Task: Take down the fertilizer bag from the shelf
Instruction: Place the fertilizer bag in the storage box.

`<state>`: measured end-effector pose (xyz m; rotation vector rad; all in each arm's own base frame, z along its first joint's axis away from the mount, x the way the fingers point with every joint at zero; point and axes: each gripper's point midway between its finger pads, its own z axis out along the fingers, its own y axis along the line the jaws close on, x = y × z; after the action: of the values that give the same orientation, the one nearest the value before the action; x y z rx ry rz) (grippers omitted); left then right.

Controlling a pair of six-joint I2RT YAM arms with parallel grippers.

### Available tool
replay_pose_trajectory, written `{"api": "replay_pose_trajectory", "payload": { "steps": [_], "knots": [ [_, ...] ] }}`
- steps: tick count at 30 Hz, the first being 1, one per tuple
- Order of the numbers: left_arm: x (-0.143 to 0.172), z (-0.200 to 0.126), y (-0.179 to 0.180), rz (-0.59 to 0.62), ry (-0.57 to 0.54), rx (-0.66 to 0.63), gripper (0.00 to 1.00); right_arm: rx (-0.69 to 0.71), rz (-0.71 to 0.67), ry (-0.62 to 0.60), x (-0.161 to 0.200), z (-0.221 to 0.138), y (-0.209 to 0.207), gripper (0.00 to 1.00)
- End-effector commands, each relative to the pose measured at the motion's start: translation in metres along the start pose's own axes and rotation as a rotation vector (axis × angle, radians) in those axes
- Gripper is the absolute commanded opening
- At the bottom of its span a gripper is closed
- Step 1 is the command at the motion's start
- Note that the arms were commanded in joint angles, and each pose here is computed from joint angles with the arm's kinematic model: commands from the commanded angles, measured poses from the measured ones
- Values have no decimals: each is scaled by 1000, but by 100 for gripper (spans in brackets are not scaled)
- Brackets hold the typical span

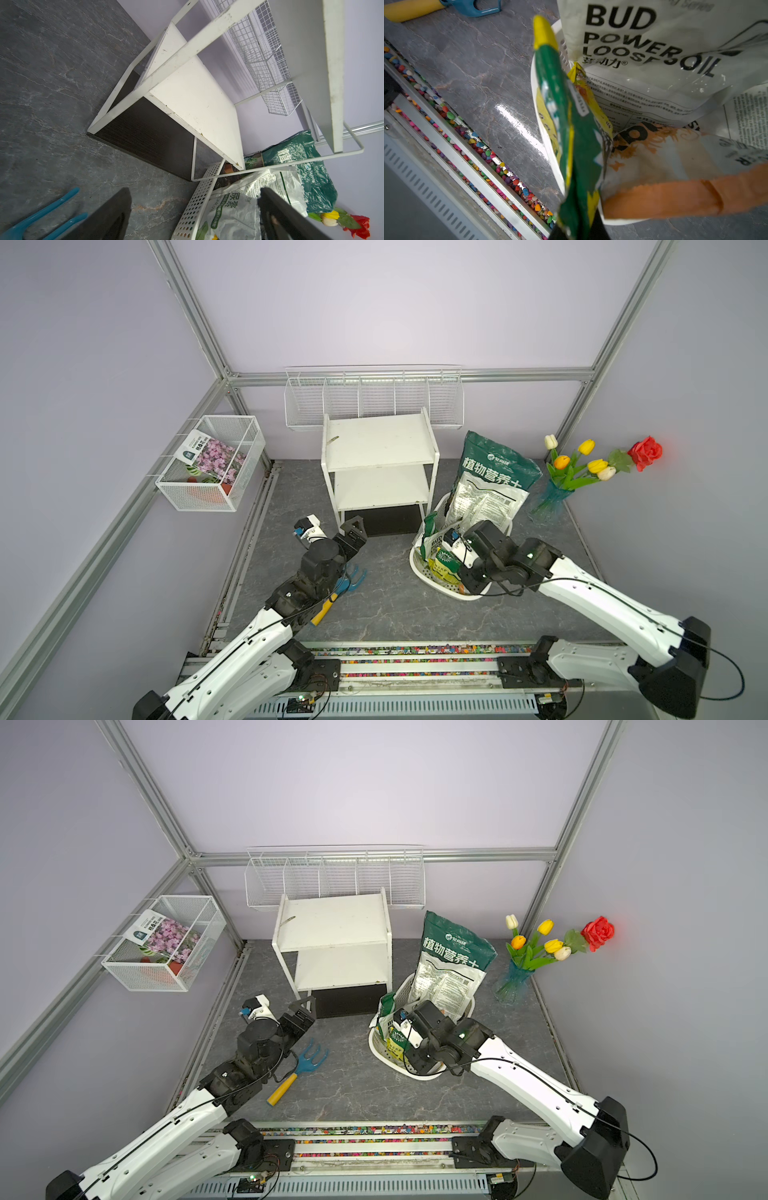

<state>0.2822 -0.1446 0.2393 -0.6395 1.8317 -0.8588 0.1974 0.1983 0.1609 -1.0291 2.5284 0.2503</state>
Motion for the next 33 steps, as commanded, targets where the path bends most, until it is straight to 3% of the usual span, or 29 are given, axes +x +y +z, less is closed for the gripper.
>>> {"api": "replay_pose_trajectory", "payload": {
  "steps": [1, 8, 19, 25, 29, 33],
  "knots": [
    [-2, -1, 5, -7, -10, -10, 99, -8, -39, -5, -15, 6, 0, 0],
    [-1, -1, 5, -4, -8, -9, 99, -16, -49, 141, -12, 38, 1, 0],
    [-2, -3, 7, -5, -14, -9, 99, -41, -92, 247, -7, 83, 21, 0],
    [-3, -5, 8, -2, -18, -11, 99, -10, -55, 397, 16, 113, 18, 0],
    [-6, -9, 9, -8, -32, -2, 99, 137, -56, 493, 41, 111, -7, 0],
    [-6, -10, 11, -10, -39, -1, 99, 154, -38, 491, 50, 88, -13, 0]
  ]
}}
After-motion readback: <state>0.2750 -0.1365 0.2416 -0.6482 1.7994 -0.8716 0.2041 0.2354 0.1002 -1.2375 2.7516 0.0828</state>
